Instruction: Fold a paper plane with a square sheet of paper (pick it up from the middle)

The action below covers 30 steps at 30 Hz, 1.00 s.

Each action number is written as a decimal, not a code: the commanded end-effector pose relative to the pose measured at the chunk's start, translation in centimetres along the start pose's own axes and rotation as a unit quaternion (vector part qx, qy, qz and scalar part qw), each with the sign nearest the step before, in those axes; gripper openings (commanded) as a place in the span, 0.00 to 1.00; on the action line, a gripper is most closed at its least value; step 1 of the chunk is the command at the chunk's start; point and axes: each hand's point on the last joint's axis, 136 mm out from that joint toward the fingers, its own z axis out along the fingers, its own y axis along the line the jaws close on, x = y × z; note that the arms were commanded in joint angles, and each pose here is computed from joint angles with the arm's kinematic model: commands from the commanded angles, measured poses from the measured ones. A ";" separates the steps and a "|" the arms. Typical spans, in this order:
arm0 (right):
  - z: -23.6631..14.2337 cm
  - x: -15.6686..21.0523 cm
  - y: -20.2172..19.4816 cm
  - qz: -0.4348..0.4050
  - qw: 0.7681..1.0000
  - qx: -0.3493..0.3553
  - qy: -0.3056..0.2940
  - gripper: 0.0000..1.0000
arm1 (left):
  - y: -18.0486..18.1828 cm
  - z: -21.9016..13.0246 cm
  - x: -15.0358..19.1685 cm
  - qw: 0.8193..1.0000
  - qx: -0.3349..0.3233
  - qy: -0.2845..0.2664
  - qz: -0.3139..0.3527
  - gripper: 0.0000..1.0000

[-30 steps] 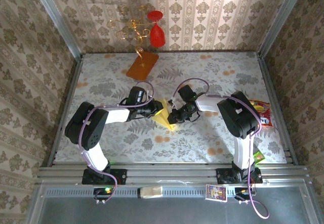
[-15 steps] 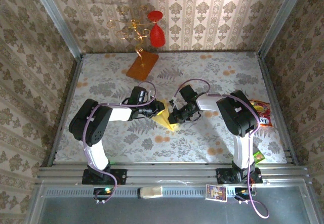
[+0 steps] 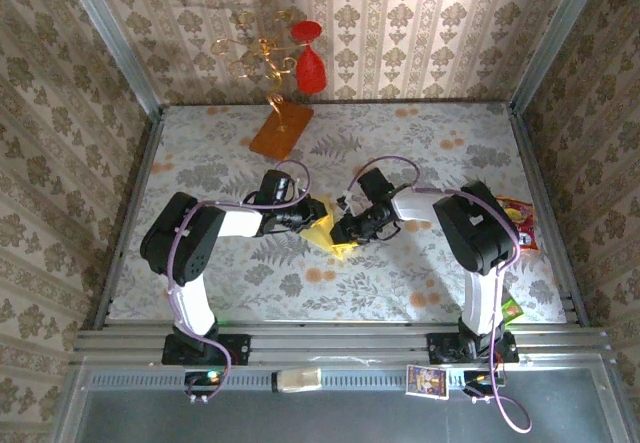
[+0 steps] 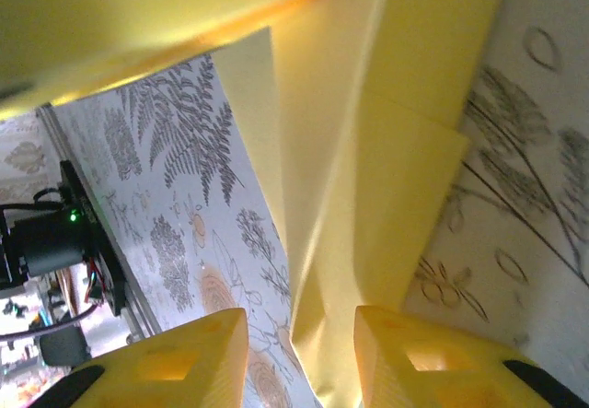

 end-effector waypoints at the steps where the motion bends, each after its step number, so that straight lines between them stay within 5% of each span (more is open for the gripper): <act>1: -1.6 -0.5 0.2 0.004 0.999 0.025 -0.031 0.40 | -0.3 0.2 -0.3 1.000 0.002 0.004 0.006 0.15; 11: -3.0 -1.8 -1.2 0.030 0.986 0.122 -0.108 0.50 | -0.3 0.1 -0.5 1.000 -0.001 0.001 0.006 0.15; 30: 0.1 -2.2 -0.8 0.023 0.988 0.137 -0.074 0.43 | 0.1 0.1 -0.4 1.000 -0.008 0.001 0.001 0.14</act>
